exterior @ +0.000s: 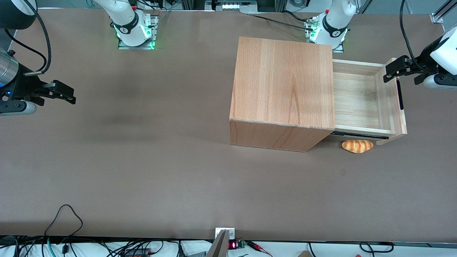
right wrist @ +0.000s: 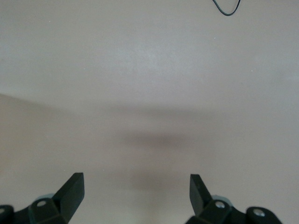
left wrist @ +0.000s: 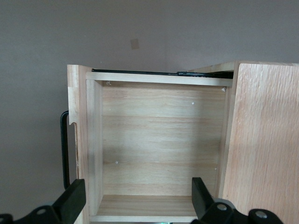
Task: Open top drawer with left arm
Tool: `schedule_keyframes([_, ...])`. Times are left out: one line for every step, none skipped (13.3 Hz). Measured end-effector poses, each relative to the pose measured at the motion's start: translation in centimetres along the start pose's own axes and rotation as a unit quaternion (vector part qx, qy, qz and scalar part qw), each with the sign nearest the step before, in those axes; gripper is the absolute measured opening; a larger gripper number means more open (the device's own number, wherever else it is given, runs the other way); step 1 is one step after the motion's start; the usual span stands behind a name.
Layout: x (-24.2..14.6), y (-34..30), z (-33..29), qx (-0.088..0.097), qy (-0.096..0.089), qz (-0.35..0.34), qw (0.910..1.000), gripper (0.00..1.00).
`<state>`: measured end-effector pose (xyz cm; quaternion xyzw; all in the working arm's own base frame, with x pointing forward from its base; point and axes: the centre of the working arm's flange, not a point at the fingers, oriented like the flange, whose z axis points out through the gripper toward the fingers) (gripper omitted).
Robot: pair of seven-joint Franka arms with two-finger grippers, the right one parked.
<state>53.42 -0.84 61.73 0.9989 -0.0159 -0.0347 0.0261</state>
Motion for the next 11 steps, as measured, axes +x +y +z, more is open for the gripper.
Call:
schedule_keyframes([-0.04, 0.0, 0.03, 0.0, -0.002, 0.0, 1.0, 1.0])
schedule_keyframes([-0.07, 0.0, 0.05, 0.0, -0.003, 0.0, 1.0, 1.0])
schedule_keyframes([-0.08, 0.0, 0.06, 0.0, -0.004, -0.001, 1.0, 1.0])
schedule_keyframes([-0.08, -0.01, 0.07, 0.0, -0.004, -0.001, 1.0, 1.0])
schedule_keyframes([-0.09, -0.03, 0.07, 0.0, -0.004, -0.001, 1.0, 1.0])
schedule_keyframes([-0.09, -0.04, 0.07, 0.0, -0.004, -0.001, 1.0, 1.0])
schedule_keyframes([-0.09, -0.05, 0.07, 0.0, -0.004, -0.001, 1.0, 1.0])
schedule_keyframes([-0.09, -0.05, 0.07, 0.0, -0.004, -0.001, 1.0, 1.0])
schedule_keyframes([-0.09, -0.05, 0.07, 0.0, -0.004, -0.001, 1.0, 1.0])
schedule_keyframes([-0.09, -0.05, 0.07, 0.0, -0.004, -0.001, 1.0, 1.0])
schedule_keyframes([-0.09, -0.05, 0.07, 0.0, -0.004, -0.001, 1.0, 1.0])
